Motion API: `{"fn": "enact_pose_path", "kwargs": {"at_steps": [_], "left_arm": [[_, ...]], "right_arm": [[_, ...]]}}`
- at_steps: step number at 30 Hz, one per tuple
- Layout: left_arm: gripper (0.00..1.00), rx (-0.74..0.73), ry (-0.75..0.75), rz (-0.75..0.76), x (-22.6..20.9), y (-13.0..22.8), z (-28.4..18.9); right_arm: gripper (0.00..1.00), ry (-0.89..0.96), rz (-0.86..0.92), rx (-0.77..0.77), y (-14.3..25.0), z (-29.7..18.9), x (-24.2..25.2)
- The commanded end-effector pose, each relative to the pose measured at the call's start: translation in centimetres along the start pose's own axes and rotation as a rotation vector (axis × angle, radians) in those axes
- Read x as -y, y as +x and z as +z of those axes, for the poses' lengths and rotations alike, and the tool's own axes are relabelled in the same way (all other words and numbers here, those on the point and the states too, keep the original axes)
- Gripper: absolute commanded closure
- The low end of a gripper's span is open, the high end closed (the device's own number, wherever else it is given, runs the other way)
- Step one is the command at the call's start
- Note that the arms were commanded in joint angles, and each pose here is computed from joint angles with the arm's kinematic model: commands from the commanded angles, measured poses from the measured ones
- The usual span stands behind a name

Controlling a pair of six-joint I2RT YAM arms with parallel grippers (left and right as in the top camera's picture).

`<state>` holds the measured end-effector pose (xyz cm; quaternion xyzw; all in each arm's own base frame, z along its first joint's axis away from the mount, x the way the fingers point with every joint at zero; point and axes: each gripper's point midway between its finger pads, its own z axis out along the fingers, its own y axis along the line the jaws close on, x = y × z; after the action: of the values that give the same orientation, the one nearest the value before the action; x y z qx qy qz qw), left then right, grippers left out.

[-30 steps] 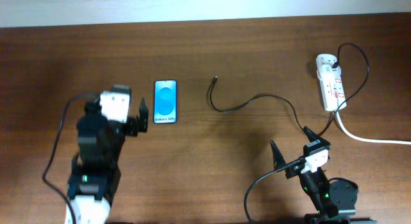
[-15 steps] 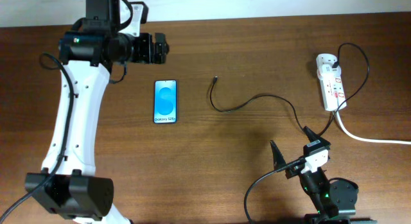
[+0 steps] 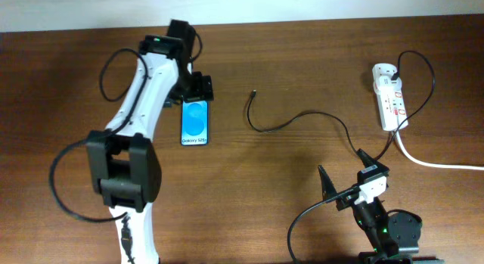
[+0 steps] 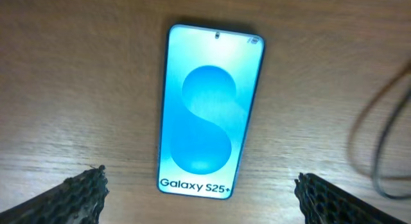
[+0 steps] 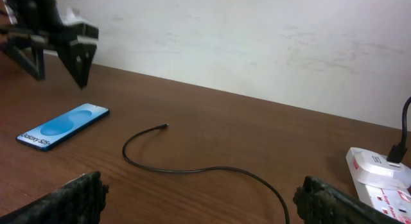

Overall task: Plug charger to phone and switch on socket
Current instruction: 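Move the left gripper over the blue phone and lower onto it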

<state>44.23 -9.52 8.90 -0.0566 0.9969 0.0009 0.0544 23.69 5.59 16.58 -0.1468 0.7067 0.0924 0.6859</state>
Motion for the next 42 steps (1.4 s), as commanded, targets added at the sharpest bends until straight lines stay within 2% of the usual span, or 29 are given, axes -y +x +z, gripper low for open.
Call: {"fn": "enact_pose_path", "kwargs": {"at_steps": [1, 6, 11, 15, 20, 23, 26, 28, 32, 42], "left_arm": [[0.01, -0.040, -0.068, -0.016, 0.0, 0.7, 2.2], [0.01, -0.126, -0.106, -0.024, 0.0, 1.8, 6.4], [0.01, -0.135, -0.109, -0.011, 0.0, 1.8, 7.2], [0.01, -0.163, -0.108, 0.117, 0.0, 2.1, 8.3], [0.01, -0.198, -0.114, 0.150, -0.1, 2.5, 10.3], [0.01, -0.203, -0.033, 0.167, 1.3, 2.6, 10.5], [0.01, -0.210, 0.044, 0.158, 2.6, 2.7, 10.4], [0.00, -0.211, 0.043, 0.143, 2.6, 2.7, 10.4], [0.01, -0.208, 0.027, 0.011, 2.6, 2.6, 10.5], [0.07, -0.189, 0.010, 0.011, 2.4, 2.2, 10.6]], "right_arm": [[0.02, -0.018, 0.002, -0.001, 0.2, 0.0, -0.4], [0.02, -0.018, 0.002, -0.001, 0.2, 0.0, -0.4], [0.02, -0.018, 0.002, -0.001, 0.2, 0.0, -0.4], [0.02, -0.018, 0.002, -0.001, 0.2, 0.0, -0.4], [0.02, -0.018, 0.002, -0.001, 0.2, 0.0, -0.4], [0.02, -0.018, 0.002, -0.001, 0.2, 0.0, -0.4], [0.02, -0.018, 0.002, -0.001, 0.2, 0.0, -0.4], [0.02, -0.018, 0.002, -0.001, 0.2, 0.0, -0.4], [0.02, -0.017, 0.002, -0.001, 0.2, 0.0, -0.4], [0.02, -0.018, 0.002, -0.001, 0.2, 0.0, -0.4]]}}
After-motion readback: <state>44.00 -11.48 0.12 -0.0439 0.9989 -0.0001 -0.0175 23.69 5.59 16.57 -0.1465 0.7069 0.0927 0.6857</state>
